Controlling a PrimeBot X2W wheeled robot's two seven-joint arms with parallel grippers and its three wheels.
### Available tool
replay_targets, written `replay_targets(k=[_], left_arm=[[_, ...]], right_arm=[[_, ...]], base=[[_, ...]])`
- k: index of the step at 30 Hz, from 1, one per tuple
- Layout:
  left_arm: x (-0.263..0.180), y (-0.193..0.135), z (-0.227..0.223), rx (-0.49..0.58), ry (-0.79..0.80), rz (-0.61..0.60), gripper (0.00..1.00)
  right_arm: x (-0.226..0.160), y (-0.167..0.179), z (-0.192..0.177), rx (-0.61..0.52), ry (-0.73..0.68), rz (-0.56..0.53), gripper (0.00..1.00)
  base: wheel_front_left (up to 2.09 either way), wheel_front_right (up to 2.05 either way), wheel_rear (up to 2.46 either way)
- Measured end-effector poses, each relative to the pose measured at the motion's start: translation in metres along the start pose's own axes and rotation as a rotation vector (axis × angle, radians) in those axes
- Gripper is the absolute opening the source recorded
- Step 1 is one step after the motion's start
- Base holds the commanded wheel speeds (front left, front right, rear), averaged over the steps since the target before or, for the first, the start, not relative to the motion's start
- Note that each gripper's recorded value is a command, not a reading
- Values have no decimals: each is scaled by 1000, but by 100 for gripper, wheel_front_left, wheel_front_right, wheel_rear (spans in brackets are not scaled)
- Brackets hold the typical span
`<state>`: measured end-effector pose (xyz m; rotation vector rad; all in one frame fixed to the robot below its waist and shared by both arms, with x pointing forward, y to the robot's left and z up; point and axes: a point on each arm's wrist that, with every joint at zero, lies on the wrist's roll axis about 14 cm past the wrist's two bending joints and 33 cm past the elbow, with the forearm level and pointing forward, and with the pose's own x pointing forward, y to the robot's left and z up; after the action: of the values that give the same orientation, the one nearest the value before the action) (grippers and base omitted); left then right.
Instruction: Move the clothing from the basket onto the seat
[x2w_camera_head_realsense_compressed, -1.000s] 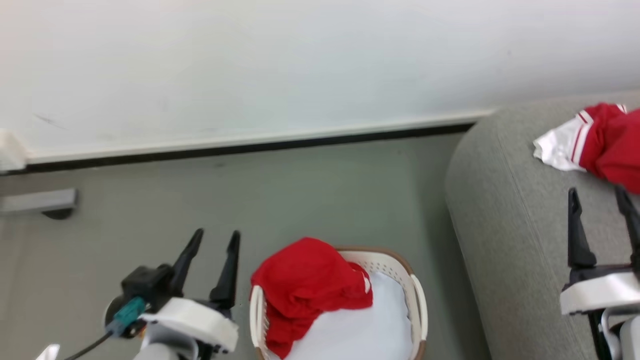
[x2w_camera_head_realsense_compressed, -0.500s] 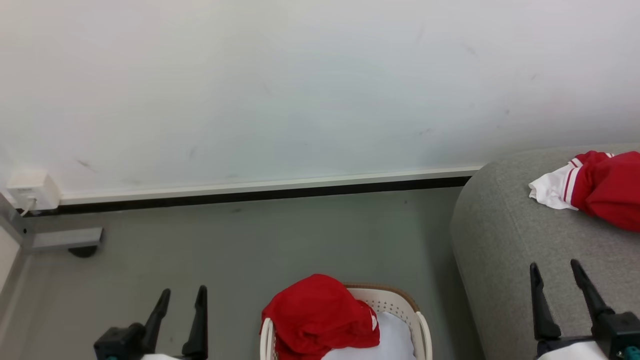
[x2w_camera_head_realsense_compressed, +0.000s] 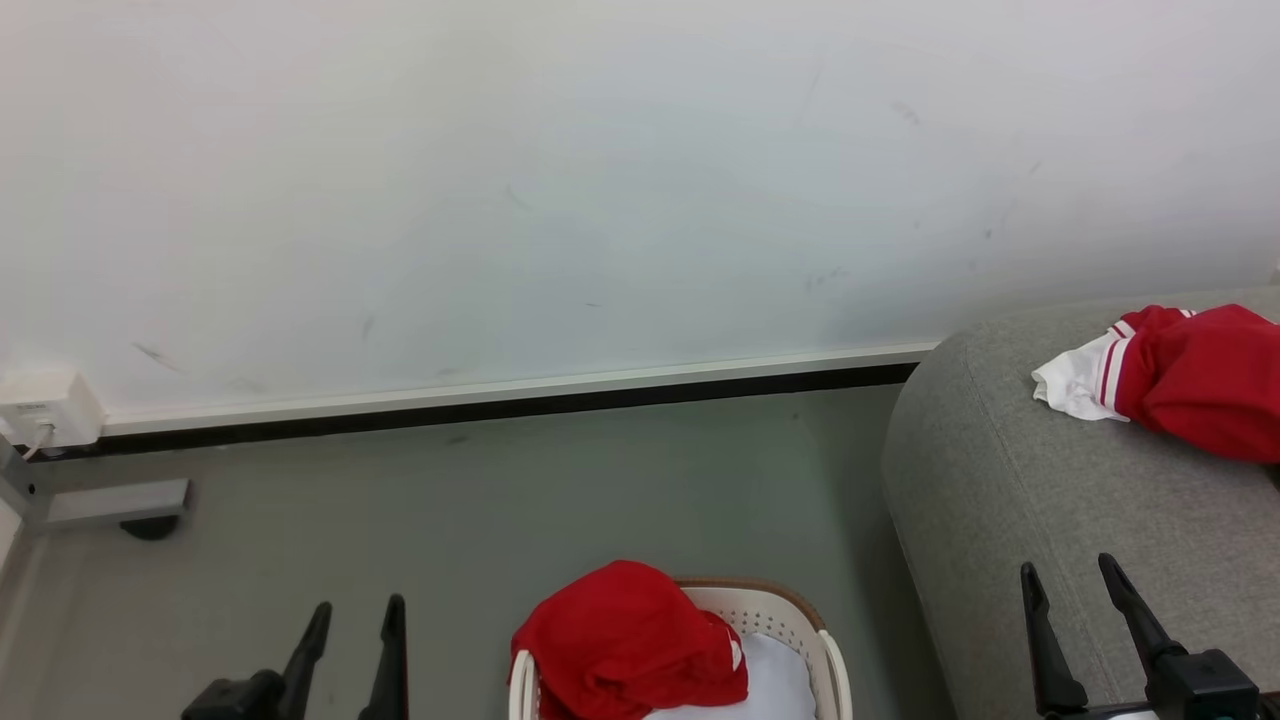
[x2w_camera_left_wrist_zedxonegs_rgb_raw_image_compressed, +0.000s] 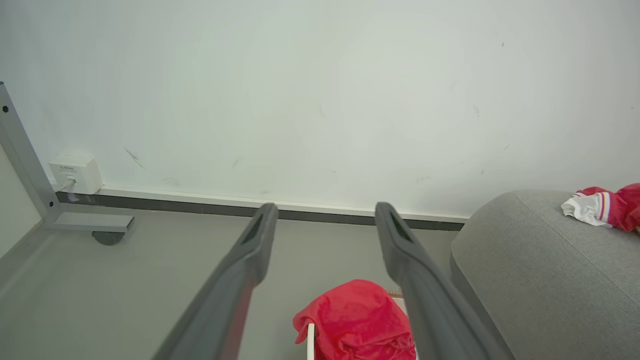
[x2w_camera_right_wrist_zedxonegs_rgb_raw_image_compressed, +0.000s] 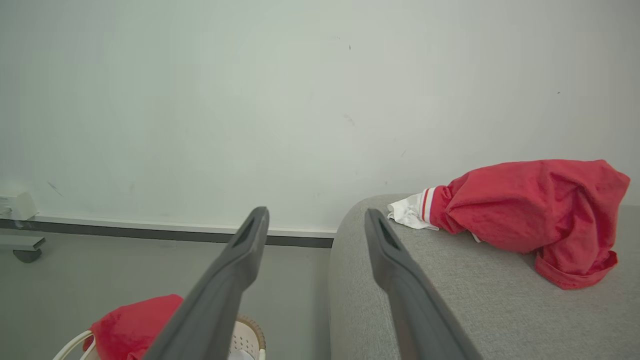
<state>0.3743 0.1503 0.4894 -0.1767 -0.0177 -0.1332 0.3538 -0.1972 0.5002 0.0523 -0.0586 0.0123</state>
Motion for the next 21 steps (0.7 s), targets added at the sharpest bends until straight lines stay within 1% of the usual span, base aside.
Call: replay_targets(k=[12, 16, 21], left_arm=[[7, -8, -6, 12, 16, -32, 100], [21, -23, -12, 1, 34, -76, 100], [62, -62, -18, 23, 49, -216, 100]], right_arm=[[-2, -4, -4, 15, 11, -15, 100], [3, -13, -2, 11, 5, -42, 100], [28, -25, 10, -6, -32, -70, 100]], base=[[0, 0, 0], [0, 0, 0], [0, 0, 0]])
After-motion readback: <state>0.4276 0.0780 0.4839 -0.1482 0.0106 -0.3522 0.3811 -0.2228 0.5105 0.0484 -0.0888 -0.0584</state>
